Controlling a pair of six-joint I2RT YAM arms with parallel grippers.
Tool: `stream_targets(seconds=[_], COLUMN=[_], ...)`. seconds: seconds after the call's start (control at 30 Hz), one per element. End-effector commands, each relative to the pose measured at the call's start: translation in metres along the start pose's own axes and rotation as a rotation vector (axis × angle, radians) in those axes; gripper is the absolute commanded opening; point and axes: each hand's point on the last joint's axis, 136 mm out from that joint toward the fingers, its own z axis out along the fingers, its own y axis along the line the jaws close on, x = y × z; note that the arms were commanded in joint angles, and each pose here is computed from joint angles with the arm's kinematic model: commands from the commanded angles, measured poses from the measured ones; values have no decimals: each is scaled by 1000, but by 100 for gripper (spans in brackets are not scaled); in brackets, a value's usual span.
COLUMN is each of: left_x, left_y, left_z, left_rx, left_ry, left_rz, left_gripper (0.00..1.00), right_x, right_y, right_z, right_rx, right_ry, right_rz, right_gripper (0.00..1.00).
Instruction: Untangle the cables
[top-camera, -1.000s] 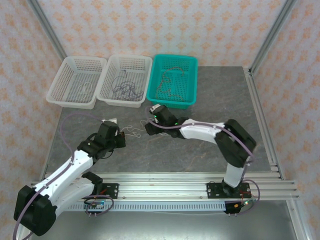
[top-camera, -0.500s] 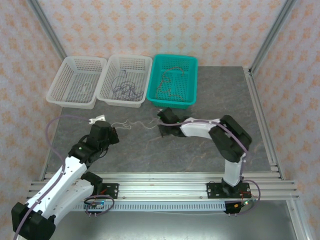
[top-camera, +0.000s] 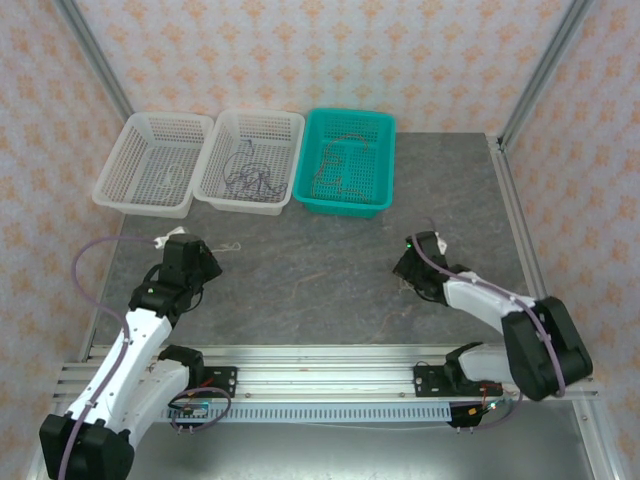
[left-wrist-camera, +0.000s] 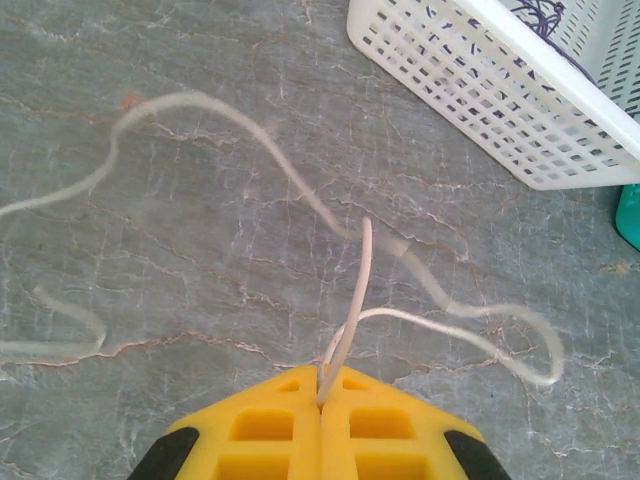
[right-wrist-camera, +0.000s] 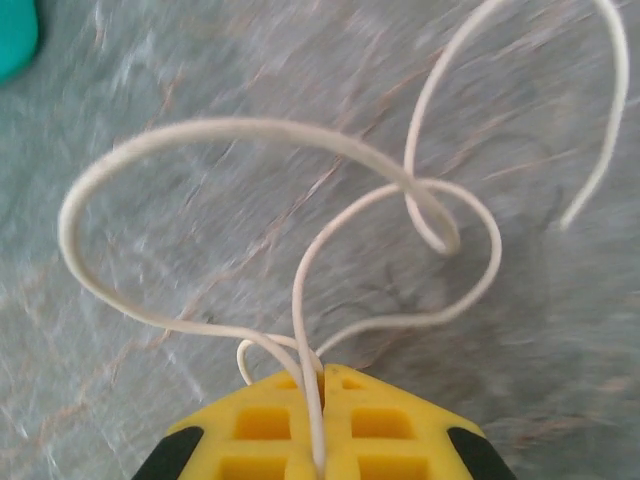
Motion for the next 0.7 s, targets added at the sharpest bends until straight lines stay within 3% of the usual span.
stream_targets(seconds=[0.0,0.17,0.4,0.67], left_x=[3,-35,-139,-261], left_y=[-22,-58,-110,-157], left_z=[-2,-32,-86,-85], left_rx=[121,236,278,272], left_ry=[40,-23,-227,-374], left_rz=[-19,-40,18,44], left_gripper=[0,0,0,0], right_x=[-22,-28,-11,0], right_y=[18,51,94,101], right_z=[-20,-40,-56,-60], right_rx=[-74,-204,-345,-351], right_ry=[-73,-47,36,59], right_rz=[46,-10,-79,-97], right_gripper=[0,0,0,0])
